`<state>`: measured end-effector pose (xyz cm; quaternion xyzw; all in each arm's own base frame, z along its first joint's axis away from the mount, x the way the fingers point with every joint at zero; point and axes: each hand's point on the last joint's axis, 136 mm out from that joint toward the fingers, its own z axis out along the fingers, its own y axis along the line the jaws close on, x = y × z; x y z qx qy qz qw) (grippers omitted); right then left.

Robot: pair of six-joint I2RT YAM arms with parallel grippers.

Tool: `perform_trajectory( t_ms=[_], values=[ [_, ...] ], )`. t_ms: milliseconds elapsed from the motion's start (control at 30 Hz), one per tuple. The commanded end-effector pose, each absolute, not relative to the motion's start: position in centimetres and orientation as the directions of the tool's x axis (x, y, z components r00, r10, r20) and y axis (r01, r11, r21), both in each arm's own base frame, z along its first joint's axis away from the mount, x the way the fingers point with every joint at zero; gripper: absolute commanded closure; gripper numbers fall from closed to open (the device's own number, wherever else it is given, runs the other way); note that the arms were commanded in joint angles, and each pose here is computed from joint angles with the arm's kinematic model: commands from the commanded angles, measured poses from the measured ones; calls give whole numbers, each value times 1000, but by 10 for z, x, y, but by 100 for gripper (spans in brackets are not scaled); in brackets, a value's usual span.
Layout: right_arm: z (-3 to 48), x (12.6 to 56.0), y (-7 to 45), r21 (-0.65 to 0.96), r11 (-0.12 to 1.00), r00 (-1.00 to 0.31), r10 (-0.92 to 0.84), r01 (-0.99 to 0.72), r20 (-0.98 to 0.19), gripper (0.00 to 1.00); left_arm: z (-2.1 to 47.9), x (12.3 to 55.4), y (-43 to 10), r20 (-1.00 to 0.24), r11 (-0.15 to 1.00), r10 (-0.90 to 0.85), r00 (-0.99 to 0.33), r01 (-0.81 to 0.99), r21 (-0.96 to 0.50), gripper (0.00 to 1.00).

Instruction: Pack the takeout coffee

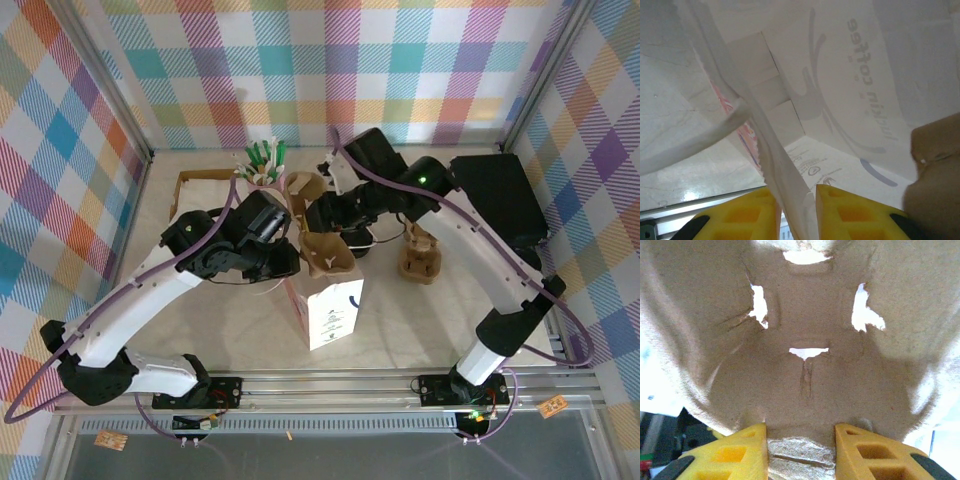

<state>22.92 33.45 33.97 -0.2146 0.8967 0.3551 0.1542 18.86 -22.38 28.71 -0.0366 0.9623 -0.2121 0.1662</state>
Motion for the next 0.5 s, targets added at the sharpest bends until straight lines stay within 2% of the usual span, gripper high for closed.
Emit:
perform_trajectory(
  t_ms=[0,467],
  values=[
    [336,226,331,495,676,-825,-334,-546,-455,65,296,194,-218,-341,888,-198,-919,-21,-459,76],
    [330,219,346,399,697,-777,-373,-595,-508,65,300,198,-215,-367,876,-227,-902,-25,-481,73]
  ],
)
